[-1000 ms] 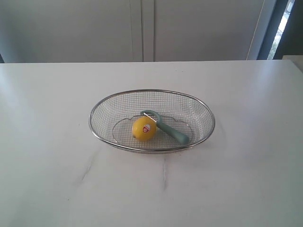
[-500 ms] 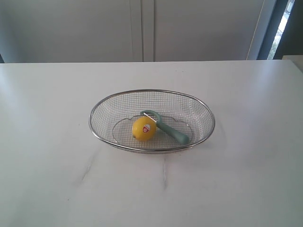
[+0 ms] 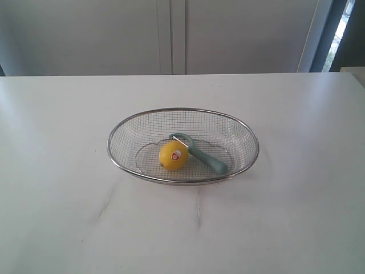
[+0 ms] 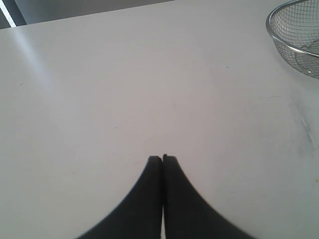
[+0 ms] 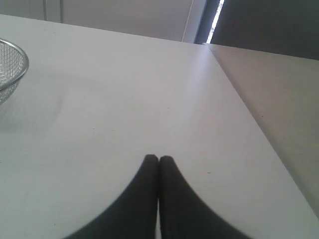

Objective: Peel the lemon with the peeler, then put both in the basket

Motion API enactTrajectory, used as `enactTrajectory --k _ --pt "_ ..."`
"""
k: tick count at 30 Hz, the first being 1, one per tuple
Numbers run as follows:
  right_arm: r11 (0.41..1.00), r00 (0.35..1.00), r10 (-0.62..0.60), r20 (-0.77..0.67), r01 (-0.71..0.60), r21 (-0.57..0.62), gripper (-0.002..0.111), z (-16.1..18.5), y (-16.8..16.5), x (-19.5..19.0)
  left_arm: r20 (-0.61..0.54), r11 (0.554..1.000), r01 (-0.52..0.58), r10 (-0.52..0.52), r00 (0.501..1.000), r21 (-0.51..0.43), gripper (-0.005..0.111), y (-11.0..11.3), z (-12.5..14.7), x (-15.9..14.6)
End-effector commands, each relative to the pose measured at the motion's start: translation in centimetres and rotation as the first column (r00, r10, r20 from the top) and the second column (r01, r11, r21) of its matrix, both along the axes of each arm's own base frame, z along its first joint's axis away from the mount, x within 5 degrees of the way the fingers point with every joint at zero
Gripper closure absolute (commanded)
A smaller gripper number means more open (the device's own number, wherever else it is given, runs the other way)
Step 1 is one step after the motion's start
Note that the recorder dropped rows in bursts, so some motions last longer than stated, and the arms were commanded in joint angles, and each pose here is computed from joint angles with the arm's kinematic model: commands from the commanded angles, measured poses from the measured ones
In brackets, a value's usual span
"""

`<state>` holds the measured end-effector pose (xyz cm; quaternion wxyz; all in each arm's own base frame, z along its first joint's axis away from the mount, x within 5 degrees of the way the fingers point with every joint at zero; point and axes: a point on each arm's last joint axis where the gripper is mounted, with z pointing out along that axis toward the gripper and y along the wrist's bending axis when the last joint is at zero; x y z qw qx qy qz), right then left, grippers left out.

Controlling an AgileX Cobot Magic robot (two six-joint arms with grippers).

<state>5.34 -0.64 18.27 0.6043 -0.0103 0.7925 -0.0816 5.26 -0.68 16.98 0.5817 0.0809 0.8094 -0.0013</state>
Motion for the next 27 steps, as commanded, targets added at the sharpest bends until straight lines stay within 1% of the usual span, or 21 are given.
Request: enactTrajectory --k 1,22,24,27 --pt "1.000 1.000 -0.012 0.004 0.012 0.001 0.108 -0.04 -0.06 -0.04 0.000 1.000 0.007 -0.007 1.000 -0.007 0.107 -0.06 -0.06 -0.04" --pt "1.000 1.000 -0.013 0.005 0.013 0.009 0.108 -0.04 -0.05 -0.04 0.000 1.000 0.007 -0.007 1.000 -0.007 0.107 -0.06 -0.06 -0.04" --pt "0.999 1.000 -0.022 0.009 0.022 0.043 0.108 -0.04 -0.05 -0.04 0.000 1.000 0.007 -0.007 1.000 -0.007 0.107 -0.06 -0.06 -0.04" --pt "0.989 0.999 -0.049 0.020 0.045 0.139 0.108 -0.03 -0.05 -0.03 0.000 1.000 0.007 -0.007 1.000 -0.007 0.107 -0.06 -0.06 -0.04"
